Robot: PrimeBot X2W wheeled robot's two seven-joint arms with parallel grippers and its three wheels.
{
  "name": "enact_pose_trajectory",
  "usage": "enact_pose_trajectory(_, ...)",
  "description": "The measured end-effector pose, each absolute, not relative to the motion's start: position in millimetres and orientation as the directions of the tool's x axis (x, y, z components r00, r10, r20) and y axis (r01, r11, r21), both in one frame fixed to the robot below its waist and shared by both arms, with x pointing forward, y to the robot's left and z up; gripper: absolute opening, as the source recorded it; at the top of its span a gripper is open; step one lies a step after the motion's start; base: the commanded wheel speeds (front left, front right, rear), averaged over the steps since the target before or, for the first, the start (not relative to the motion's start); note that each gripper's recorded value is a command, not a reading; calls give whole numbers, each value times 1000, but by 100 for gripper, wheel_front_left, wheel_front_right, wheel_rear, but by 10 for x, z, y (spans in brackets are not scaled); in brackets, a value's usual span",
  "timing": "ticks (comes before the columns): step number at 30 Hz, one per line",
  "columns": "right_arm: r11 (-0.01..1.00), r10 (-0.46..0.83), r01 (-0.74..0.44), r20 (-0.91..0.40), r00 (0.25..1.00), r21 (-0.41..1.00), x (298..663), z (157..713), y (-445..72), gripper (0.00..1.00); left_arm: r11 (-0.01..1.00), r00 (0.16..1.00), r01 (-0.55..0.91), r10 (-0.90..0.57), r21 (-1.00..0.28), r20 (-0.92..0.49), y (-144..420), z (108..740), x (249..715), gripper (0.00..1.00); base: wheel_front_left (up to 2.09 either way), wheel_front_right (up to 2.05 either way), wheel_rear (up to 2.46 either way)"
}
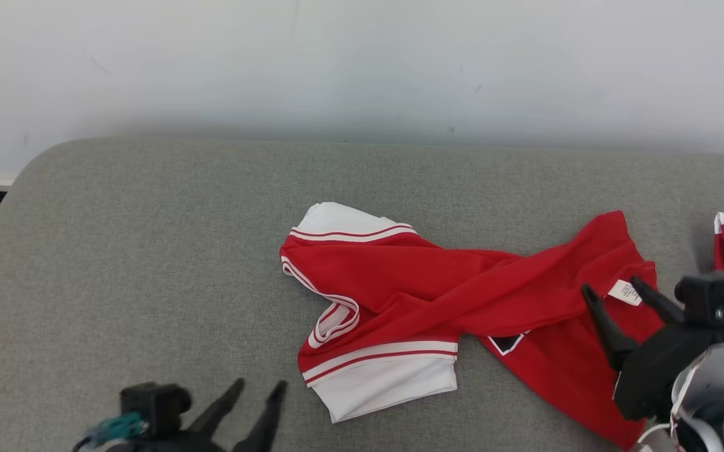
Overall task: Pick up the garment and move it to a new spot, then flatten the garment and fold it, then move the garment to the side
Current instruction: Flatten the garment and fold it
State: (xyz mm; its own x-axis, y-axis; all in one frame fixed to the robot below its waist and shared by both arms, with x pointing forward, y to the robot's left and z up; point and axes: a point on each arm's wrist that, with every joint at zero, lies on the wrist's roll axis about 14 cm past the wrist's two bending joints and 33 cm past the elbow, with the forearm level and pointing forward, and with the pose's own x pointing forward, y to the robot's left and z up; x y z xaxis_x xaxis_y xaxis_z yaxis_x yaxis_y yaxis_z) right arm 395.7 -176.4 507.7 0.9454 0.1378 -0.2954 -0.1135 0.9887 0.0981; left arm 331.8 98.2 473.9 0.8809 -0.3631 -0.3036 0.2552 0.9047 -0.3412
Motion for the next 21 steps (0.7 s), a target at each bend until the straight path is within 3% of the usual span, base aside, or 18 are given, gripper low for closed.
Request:
enact_pose_trajectory(9, 976, 163, -214, -517, 840, -40, 4241, 4968, -1887, 100, 849, 736, 302, -497, -433, -460, 519, 4551, 3410, 100, 0, 0, 0)
enact_pose_trajectory(21, 971, 125, -215, -544, 829, -105, 4718, 4924, -2038, 100, 848, 626, 263, -513, -460, -587, 381, 4158, 3499, 100, 0, 0, 0)
